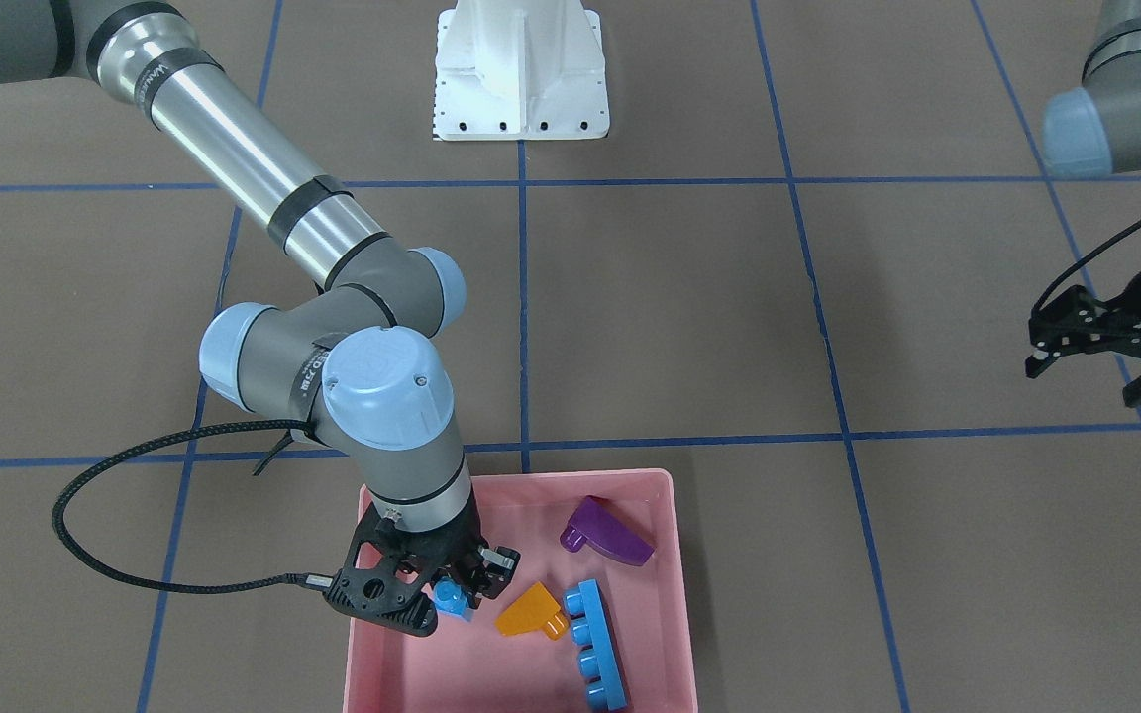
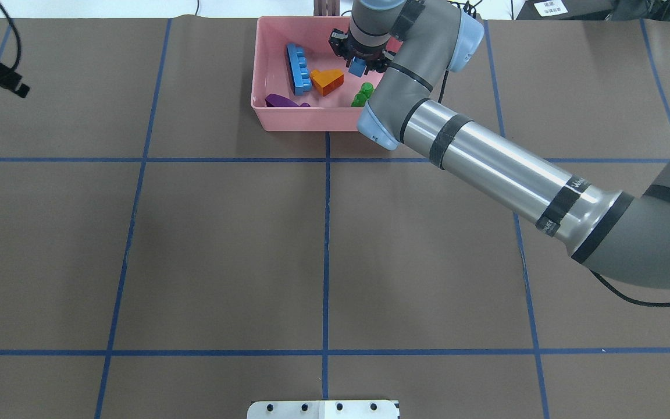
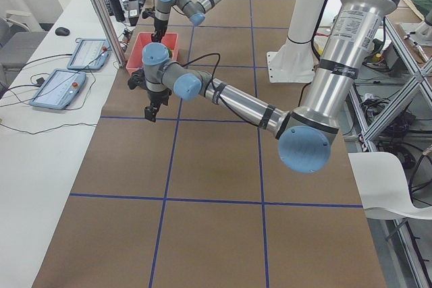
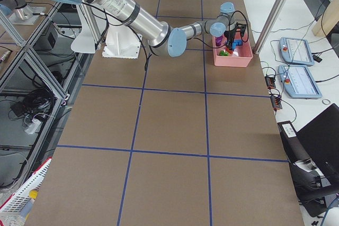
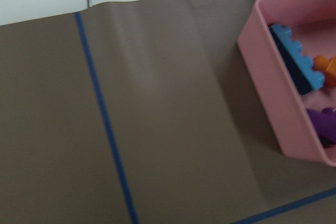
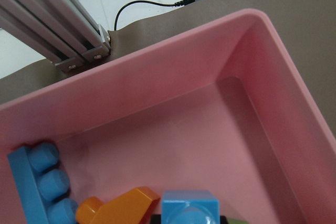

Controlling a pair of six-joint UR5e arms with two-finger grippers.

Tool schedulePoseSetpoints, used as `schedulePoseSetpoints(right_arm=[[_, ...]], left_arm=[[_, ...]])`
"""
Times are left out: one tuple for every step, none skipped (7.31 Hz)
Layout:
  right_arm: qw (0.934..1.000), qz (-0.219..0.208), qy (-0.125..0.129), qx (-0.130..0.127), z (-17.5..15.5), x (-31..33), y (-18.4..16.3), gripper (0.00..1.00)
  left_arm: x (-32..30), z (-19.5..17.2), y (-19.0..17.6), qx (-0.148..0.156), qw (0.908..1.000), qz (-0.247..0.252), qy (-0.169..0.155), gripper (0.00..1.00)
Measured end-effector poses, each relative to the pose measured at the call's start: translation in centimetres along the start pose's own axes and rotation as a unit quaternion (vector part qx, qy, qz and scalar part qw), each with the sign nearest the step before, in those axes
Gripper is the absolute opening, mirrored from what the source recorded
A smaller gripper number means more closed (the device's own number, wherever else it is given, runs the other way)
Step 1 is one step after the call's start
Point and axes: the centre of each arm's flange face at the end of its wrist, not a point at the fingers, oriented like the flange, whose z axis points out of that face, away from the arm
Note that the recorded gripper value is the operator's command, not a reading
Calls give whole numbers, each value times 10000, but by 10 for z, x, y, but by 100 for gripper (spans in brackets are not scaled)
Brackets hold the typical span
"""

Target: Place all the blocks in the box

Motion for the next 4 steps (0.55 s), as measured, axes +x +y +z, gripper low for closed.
schedulePoseSetpoints(right_arm=[[9999,53,-88,-124,-20,-1,-14,100],[9993,145,-92,-337,-52,8,-38,100],[9987,127,26,-486,-89,33,-59,100],[9980,-26,204,-589,-120,77,-75,100]], left_arm=[[-35,-2,30,-95,9999,-58,-5,100],[-61,-3,53,-165,9997,-167,1,100],[-80,-5,72,-209,9994,-286,-9,100],[-95,-6,85,-234,9991,-341,-34,100]])
